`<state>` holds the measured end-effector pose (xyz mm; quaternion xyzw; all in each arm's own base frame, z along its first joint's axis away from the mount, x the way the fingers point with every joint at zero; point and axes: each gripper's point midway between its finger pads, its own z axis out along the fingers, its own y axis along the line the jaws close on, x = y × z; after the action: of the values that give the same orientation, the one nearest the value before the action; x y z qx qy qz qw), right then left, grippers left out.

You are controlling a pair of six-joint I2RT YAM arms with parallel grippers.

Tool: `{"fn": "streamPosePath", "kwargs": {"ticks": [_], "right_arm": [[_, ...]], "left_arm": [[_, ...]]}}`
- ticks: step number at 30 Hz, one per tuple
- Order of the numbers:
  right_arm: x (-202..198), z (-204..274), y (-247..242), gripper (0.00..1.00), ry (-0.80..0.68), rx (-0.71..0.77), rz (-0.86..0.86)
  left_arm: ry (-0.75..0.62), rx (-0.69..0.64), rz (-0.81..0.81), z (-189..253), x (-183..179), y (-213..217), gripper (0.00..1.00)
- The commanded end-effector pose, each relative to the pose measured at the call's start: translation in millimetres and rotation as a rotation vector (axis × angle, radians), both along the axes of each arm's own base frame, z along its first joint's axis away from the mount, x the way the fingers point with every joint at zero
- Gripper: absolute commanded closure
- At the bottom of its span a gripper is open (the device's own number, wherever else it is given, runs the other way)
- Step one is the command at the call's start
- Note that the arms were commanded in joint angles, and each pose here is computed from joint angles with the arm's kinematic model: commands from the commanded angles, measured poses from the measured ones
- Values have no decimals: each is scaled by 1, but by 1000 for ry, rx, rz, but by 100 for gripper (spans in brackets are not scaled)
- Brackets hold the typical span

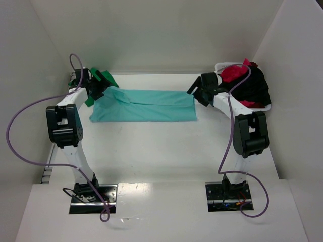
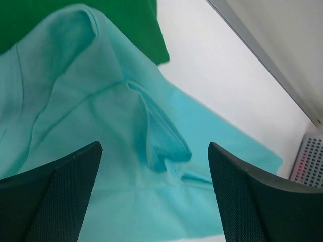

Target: Fold and stack the t-shirts

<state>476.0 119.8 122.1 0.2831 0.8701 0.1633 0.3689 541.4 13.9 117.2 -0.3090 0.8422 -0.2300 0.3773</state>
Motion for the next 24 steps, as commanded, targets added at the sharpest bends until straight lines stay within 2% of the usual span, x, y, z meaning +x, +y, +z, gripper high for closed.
{"fn": "streamPosePath", "kwargs": {"ticks": [1,3,4,6,9,10,14,18,21,24], "right_arm": [[48,61,27,0,-188,-73,283],[56,56,37,0,-190,-114,407],[65,73,39,0,-242,-172,475],[67,71,40,0,-231,-255,554],[68,73,55,0,-287,-442,770],[64,60,54,0,-267,-548,858],[44,22,72,0,-215,-800,1118],[14,-22,95,0,-182,-760,1254],[-1,-50,98,0,-146,-824,1305],[4,-61,98,0,-144,-840,1304]], "left_arm": [[-15,67,0,22,-26,7,0],[-7,80,18,29,-34,9,0],[-7,86,25,32,-36,10,0],[-20,88,26,40,-41,10,0],[-36,78,11,48,-49,5,0],[-37,72,3,49,-51,3,0],[-35,51,-42,49,-54,-5,0],[-24,32,-84,47,-55,-12,0],[-27,21,-99,50,-55,-15,0],[-38,29,-96,54,-53,-10,0]]}}
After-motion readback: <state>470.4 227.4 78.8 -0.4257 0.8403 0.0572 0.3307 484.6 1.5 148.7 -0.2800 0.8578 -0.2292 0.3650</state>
